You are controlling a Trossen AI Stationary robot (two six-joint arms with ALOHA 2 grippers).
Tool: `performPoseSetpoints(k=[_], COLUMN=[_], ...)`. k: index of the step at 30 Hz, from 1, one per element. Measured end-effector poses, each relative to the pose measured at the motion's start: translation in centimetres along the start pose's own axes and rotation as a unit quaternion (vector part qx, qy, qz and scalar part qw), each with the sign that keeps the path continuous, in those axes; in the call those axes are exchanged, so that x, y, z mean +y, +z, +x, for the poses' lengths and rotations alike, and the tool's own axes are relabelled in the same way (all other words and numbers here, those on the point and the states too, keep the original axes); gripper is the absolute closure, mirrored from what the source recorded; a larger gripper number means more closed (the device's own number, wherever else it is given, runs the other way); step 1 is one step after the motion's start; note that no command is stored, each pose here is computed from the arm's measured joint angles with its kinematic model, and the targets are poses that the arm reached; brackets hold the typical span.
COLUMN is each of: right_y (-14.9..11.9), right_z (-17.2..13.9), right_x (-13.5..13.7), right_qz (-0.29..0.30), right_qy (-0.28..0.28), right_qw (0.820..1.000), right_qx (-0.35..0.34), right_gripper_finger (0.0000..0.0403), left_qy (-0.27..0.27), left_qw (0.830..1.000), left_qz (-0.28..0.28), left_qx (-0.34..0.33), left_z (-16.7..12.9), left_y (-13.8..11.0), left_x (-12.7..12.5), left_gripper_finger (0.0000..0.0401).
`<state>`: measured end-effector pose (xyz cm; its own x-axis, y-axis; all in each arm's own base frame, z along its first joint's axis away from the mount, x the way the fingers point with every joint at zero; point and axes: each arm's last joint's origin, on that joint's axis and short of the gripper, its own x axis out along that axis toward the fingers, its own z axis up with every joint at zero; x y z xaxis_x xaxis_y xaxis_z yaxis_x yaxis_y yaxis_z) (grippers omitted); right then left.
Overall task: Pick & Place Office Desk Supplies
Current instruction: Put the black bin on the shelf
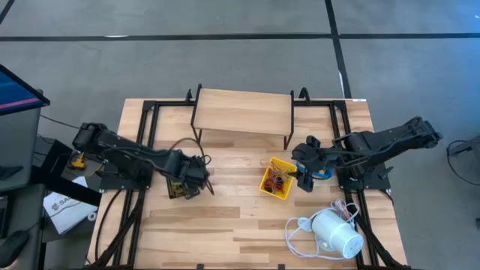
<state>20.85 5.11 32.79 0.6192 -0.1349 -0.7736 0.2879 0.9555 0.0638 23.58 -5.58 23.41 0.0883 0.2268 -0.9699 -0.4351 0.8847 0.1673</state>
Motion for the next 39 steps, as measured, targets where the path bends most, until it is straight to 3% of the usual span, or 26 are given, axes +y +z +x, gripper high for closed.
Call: performPoseSetpoints(k=[3, 6, 11, 17, 22, 26, 31, 39], right_y=[0.1, 0.4, 0.2, -1.1, -1.9, -2.3, -2.7, -3.4], right_z=[-0.1, 0.3, 1.3, 1.3, 0.8, 0.5, 0.2, -0.3], right_x=[-0.1, -0.1, 0.1, 0.8, 1.6, 2.1, 2.6, 3.3], right_qz=[0.002, 0.007, -0.005, -0.047, -0.082, -0.110, -0.125, -0.147], right_qy=[-0.005, -0.005, -0.021, -0.042, -0.055, -0.061, -0.060, -0.073], right_qw=[1.000, 1.000, 1.000, 0.996, 0.994, 0.991, 0.989, 0.986], right_qx=[-0.006, -0.012, 0.017, 0.058, 0.053, 0.046, 0.046, 0.029], right_gripper_finger=[0.0117, 0.0117, 0.0117, 0.0117, 0.0117, 0.0117, 0.0117, 0.0117], left_qy=[0.022, -0.015, -0.122, -0.108, -0.110, -0.101, -0.073, -0.029], left_qw=[0.995, 0.982, 0.938, 0.900, 0.876, 0.866, 0.869, 0.889], left_qz=[-0.098, -0.181, -0.316, -0.421, -0.469, -0.488, -0.488, -0.457], left_qx=[-0.009, -0.043, -0.068, -0.040, -0.013, -0.029, -0.018, 0.006], left_z=[0.9, 1.1, 0.6, 2.1, 2.8, 3.1, 4.8, 7.5], left_y=[-0.4, 0.6, 1.9, 0.3, -1.4, -1.2, -0.5, 0.1], left_x=[0.0, 0.5, 2.0, 3.6, 3.0, 2.8, 2.1, 1.2], left_gripper_finger=[0.0186, 0.0185, 0.0180, 0.0174, 0.0173, 0.0173, 0.0173, 0.0183])
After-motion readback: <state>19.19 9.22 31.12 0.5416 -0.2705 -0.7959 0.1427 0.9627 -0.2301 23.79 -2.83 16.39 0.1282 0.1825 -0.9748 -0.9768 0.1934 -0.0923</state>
